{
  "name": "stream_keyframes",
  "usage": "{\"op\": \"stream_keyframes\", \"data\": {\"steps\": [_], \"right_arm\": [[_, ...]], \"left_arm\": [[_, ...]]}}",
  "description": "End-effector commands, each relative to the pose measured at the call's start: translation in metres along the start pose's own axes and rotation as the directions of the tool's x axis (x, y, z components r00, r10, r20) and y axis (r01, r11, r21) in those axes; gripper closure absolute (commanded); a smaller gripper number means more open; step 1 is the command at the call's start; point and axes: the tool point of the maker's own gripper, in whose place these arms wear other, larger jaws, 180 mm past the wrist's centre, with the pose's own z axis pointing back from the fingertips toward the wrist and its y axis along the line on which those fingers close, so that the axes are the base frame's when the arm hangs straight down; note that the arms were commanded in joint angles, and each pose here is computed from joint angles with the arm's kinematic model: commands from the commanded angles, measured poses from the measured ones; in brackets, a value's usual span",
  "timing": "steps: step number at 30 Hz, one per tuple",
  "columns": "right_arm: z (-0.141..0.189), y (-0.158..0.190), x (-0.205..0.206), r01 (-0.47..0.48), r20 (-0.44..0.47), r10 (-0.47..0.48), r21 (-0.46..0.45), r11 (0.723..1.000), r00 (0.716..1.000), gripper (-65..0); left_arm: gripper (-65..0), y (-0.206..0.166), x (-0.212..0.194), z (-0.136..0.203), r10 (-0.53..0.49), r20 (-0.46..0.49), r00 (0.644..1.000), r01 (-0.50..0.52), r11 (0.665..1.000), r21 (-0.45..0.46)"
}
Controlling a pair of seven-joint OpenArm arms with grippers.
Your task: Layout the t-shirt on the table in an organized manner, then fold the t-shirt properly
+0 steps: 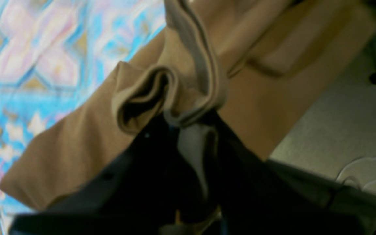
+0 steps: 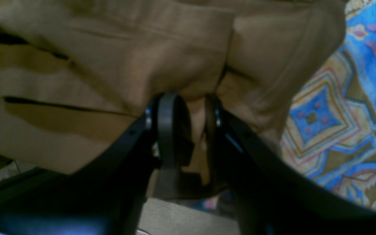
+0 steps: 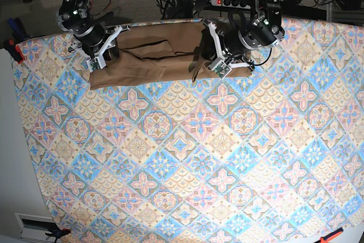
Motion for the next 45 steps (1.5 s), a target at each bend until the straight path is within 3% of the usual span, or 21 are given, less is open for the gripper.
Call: {"op": "stream_keyframes", "data": {"steps": [1,6,15,22,29,37,41,45], "right_arm": [[0.003,-0.001,0.01,-0.006,0.037,0.006,0.0,1.0,0.999,-13.7],[0.003,-0.001,0.01,-0.006,0.037,0.006,0.0,1.0,0.999,-13.7],[0.003,-0.001,0.01,-0.006,0.037,0.006,0.0,1.0,0.999,-13.7],[0.003,-0.001,0.01,-0.006,0.042,0.006,0.0,1.0,0.999,-13.7],[0.003,-0.001,0.01,-0.006,0.042,0.006,0.0,1.0,0.999,-13.7],[0.003,-0.001,0.01,-0.006,0.039,0.006,0.0,1.0,0.999,-13.7],[0.003,-0.001,0.01,-0.006,0.039,0.006,0.0,1.0,0.999,-13.7],[0.003,-0.001,0.01,-0.006,0.037,0.006,0.0,1.0,0.999,-13.7]], "left_arm": [[0.0,0.001,0.011,0.003,-0.006,0.042,0.999,0.006,1.0,0.005],[0.0,-0.001,0.021,0.0,-0.022,0.064,0.998,0.023,1.0,-0.003],[0.0,-0.037,0.04,-0.013,-0.099,0.096,0.99,0.11,0.988,-0.106],[0.0,-0.052,0.04,-0.021,-0.185,0.064,0.981,0.191,0.975,-0.116],[0.0,-0.049,0.042,-0.023,-0.2,0.062,0.978,0.205,0.973,-0.104],[-26.9,-0.053,0.046,-0.024,-0.206,0.07,0.976,0.213,0.97,-0.113],[-33.2,-0.064,0.049,-0.026,-0.22,0.08,0.972,0.229,0.963,-0.14],[-34.2,-0.067,0.064,-0.028,-0.199,0.119,0.973,0.214,0.967,-0.136]]}}
